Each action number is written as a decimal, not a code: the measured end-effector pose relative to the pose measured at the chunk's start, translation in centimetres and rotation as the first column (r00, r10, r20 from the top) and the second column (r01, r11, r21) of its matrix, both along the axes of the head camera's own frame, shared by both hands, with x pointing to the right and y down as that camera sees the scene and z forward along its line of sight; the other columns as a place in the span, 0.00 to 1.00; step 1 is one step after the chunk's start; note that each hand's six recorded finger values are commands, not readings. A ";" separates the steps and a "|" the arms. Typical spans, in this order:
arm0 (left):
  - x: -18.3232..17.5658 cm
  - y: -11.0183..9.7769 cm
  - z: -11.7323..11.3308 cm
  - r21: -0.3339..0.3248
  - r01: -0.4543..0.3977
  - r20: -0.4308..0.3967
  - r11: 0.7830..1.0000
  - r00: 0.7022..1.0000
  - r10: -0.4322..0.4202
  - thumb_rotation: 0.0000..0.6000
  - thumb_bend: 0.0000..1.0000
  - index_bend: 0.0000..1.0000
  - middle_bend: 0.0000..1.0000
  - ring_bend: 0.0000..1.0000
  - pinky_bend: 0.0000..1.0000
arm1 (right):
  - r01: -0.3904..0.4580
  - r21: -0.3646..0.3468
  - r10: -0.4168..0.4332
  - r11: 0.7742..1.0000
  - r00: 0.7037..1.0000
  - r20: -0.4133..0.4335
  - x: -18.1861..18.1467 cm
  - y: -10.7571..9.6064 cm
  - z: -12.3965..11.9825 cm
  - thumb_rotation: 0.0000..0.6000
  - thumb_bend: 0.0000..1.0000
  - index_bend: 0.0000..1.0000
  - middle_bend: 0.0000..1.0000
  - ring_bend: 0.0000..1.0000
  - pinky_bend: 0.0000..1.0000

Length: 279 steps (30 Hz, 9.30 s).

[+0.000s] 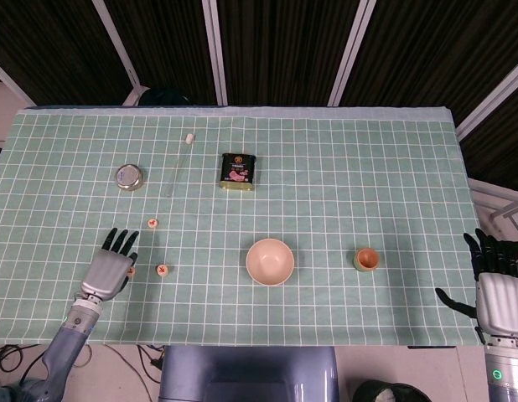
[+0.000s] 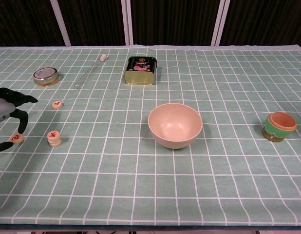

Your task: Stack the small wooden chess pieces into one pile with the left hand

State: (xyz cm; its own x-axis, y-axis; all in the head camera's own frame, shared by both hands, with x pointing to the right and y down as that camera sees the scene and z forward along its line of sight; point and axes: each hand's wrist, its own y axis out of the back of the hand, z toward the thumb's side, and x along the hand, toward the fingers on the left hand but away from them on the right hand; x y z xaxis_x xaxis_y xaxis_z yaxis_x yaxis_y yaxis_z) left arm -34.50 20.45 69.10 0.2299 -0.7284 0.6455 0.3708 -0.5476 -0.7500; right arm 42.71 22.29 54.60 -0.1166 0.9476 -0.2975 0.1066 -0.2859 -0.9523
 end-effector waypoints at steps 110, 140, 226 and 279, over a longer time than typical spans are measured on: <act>3.3 -11.3 4.7 0.044 0.132 0.053 0.990 0.990 -0.134 1.00 0.27 0.39 0.04 0.00 0.00 | -0.019 0.008 0.019 1.000 1.000 -0.011 0.2 -0.1 0.0 1.00 0.23 0.09 0.01 0.00 0.00; 4.8 -10.8 6.7 0.028 0.106 0.100 0.994 0.989 -0.109 1.00 0.30 0.48 0.06 0.00 0.00 | -0.028 0.006 0.028 1.000 1.000 -0.005 0.4 -0.2 0.0 1.00 0.23 0.09 0.01 0.00 0.00; 7.6 -2.0 -1.8 0.014 -0.160 -0.062 0.987 0.985 0.161 1.00 0.31 0.46 0.07 0.00 0.00 | -0.025 0.008 0.025 1.000 1.000 -0.003 0.3 -0.2 0.0 1.00 0.23 0.09 0.01 0.00 0.00; -2.6 -2.8 -10.8 0.208 0.191 -0.246 0.959 0.960 -0.137 1.00 0.30 0.07 0.02 0.00 0.00 | 0.044 0.019 -0.045 0.999 0.999 0.018 -0.6 -0.3 -0.2 1.00 0.23 0.09 0.01 0.00 0.00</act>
